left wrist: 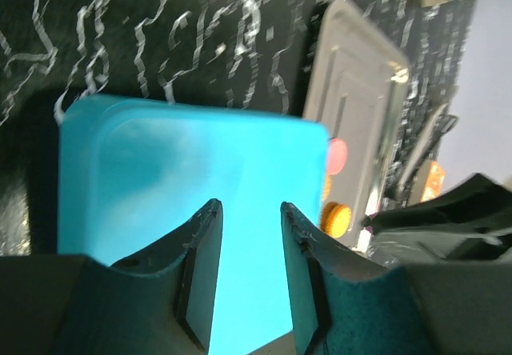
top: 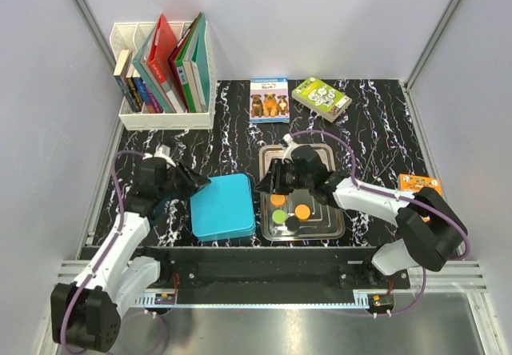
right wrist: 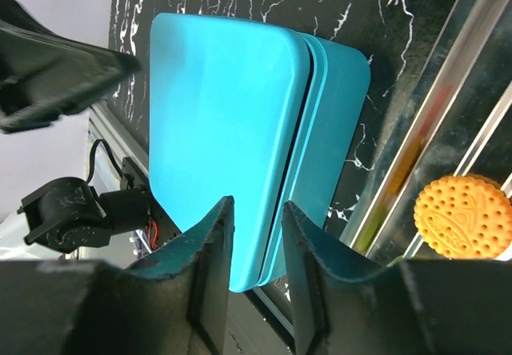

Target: Pack the cookies

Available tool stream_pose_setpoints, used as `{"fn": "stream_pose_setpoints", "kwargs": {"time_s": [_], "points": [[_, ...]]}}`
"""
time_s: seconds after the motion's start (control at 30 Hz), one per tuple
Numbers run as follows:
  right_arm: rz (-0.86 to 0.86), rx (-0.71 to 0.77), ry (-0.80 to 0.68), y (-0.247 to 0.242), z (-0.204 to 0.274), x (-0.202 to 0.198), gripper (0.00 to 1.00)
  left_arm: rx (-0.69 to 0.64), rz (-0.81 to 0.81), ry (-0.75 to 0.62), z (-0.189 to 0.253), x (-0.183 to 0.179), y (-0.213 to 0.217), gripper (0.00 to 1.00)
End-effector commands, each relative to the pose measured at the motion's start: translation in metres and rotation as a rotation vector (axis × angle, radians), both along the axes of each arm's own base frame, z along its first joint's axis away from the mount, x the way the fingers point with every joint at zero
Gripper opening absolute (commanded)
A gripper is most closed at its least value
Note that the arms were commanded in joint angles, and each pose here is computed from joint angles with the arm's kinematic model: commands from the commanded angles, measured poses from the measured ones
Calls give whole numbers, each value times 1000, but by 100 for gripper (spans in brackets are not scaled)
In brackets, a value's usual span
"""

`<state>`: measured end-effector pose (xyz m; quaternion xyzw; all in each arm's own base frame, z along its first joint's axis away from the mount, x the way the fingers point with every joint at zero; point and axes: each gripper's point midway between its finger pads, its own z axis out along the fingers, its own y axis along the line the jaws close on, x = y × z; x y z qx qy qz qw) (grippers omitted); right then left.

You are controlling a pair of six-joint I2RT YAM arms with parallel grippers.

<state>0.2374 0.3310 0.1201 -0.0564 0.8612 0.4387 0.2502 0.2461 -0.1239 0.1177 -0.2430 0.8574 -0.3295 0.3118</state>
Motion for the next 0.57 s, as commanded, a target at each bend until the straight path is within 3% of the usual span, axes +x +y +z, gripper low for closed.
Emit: {"fn": "stream_pose_setpoints", "kwargs": {"time_s": [0.0,0.13,0.3,0.53], "points": [[-25,27,-114,0,38,11,43,27,-25,-146,50,14,0,40],[-78,-22,-199,-19,61,15,52,136,-23,-228,81,16,14,42],[-195,-169,-405,-65,99,28,62,329,44,-222,91,16,42,42],[-244,-276,-508,-94,126,32,68,344,53,-235,91,15,44,43]]}}
